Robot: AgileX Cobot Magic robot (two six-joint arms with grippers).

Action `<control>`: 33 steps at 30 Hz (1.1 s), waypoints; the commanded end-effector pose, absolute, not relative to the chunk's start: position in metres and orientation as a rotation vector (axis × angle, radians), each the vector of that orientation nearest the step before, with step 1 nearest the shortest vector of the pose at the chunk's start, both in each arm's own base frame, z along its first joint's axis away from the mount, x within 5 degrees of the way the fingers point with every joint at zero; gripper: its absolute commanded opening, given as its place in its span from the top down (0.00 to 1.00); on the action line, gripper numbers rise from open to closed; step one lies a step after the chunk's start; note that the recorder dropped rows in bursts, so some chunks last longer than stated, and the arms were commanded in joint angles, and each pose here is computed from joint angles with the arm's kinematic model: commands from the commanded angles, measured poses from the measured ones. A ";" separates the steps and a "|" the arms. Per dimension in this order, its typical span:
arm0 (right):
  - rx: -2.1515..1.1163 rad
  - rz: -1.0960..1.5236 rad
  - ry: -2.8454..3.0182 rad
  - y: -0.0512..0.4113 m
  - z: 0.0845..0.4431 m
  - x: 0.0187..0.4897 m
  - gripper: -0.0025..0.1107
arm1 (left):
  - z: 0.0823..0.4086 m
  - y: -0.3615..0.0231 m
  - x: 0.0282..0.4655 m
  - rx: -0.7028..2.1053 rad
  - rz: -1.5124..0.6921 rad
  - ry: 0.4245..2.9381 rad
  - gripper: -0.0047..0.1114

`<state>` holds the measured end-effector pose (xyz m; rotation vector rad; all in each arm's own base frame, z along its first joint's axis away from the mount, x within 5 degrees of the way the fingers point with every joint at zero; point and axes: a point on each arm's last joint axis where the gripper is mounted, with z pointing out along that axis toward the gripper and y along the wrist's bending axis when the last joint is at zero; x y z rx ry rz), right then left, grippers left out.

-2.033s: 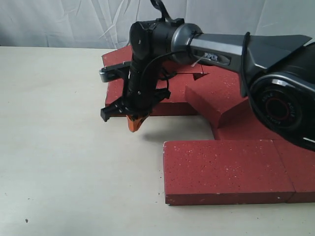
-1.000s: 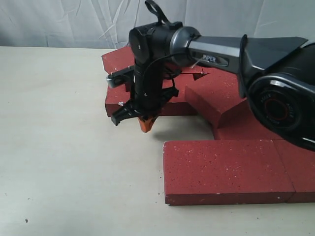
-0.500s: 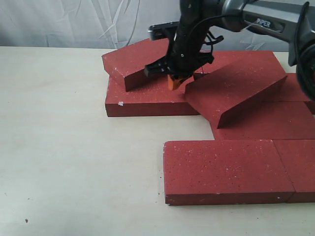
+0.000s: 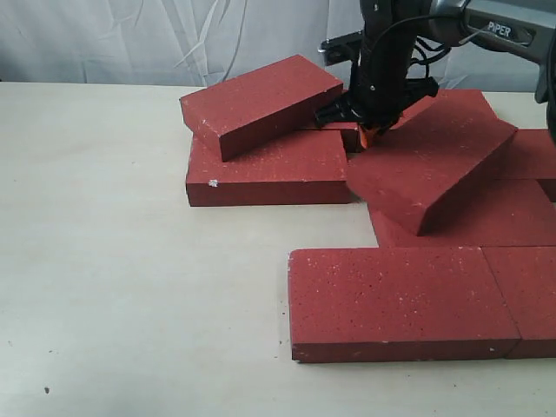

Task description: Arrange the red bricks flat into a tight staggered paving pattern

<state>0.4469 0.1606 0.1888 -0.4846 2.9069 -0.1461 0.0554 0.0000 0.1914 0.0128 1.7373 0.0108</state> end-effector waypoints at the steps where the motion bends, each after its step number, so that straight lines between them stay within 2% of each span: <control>1: -0.551 -0.332 2.897 0.146 0.197 0.445 0.98 | 0.191 0.000 0.055 0.007 0.010 1.723 0.96; 9: -0.604 -0.308 2.850 0.140 0.224 0.437 0.98 | 0.191 0.000 0.055 0.007 0.010 1.723 0.96; 14: -0.607 -0.286 2.852 0.141 0.225 0.436 0.98 | 0.191 0.000 0.055 0.007 0.010 1.723 0.96; 19: -0.556 -0.141 2.778 0.149 0.219 0.446 0.98 | 0.191 0.000 0.055 0.007 0.010 1.723 0.96; 23: -0.529 -0.417 2.873 0.132 0.201 0.446 0.98 | 0.191 0.000 0.055 0.007 0.010 1.723 0.96; 27: -0.430 -0.420 2.990 0.095 0.180 0.446 0.98 | 0.191 0.000 0.055 0.007 0.010 1.723 0.96; 30: -0.359 -0.415 3.015 0.072 0.190 0.436 0.98 | 0.191 0.000 0.055 0.007 0.010 1.723 0.96; 33: -0.357 -0.346 2.986 0.069 0.215 0.426 0.98 | 0.191 0.000 0.055 0.007 0.010 1.723 0.96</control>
